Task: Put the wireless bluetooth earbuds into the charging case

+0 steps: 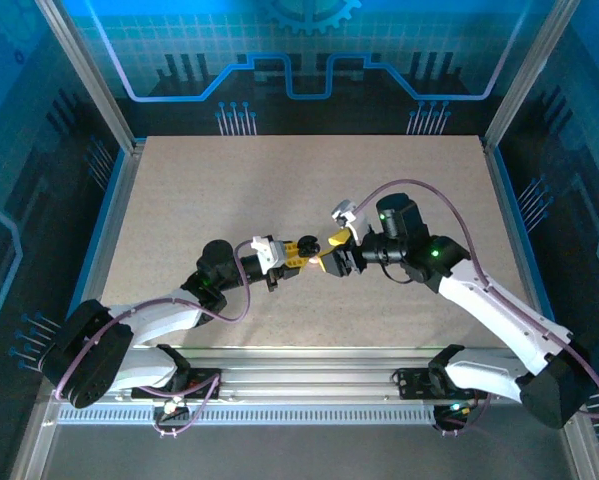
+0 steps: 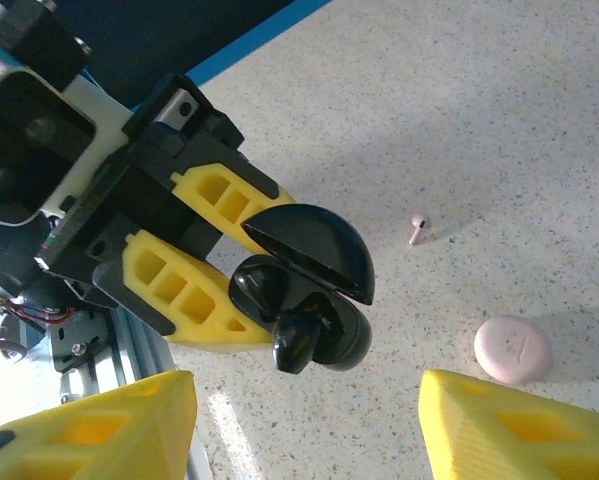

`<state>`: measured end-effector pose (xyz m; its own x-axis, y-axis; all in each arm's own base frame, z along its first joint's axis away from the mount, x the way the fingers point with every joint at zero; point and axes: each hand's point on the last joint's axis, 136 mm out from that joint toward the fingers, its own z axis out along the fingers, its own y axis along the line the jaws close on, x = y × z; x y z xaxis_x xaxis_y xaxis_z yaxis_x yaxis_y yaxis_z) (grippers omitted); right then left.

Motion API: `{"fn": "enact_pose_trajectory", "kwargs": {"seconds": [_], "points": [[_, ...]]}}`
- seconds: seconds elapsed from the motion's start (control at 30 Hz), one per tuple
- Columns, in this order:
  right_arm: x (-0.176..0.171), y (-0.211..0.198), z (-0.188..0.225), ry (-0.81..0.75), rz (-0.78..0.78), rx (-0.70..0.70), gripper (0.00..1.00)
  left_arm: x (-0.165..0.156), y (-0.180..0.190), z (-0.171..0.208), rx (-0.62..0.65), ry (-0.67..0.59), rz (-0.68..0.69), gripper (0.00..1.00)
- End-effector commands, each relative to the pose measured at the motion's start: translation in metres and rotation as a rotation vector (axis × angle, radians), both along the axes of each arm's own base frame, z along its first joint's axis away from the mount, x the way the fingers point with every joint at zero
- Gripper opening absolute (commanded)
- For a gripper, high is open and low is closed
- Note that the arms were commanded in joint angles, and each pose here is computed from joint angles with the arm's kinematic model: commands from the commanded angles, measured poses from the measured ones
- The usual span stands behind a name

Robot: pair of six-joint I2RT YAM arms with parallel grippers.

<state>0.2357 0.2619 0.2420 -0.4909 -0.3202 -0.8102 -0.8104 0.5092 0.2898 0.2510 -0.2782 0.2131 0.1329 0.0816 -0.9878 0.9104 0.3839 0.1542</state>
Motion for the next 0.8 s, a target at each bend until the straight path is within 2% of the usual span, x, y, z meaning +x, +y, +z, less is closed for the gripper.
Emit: {"fn": "enact_pose_trajectory", "kwargs": {"seconds": [0.0,0.53,0.77], "points": [[0.002,0.004,-0.004,-0.018,0.008,-0.021,0.61,-0.003,-0.006,0.019,-0.033,-0.039,-0.035,0.20],[0.025,-0.010,-0.009,-0.035,-0.122,-0.048,0.61,-0.006,-0.005,0.023,-0.042,-0.042,-0.046,0.20],[0.028,-0.014,-0.001,-0.053,-0.135,-0.014,0.60,-0.008,-0.006,0.025,-0.047,-0.044,-0.054,0.20]]}}
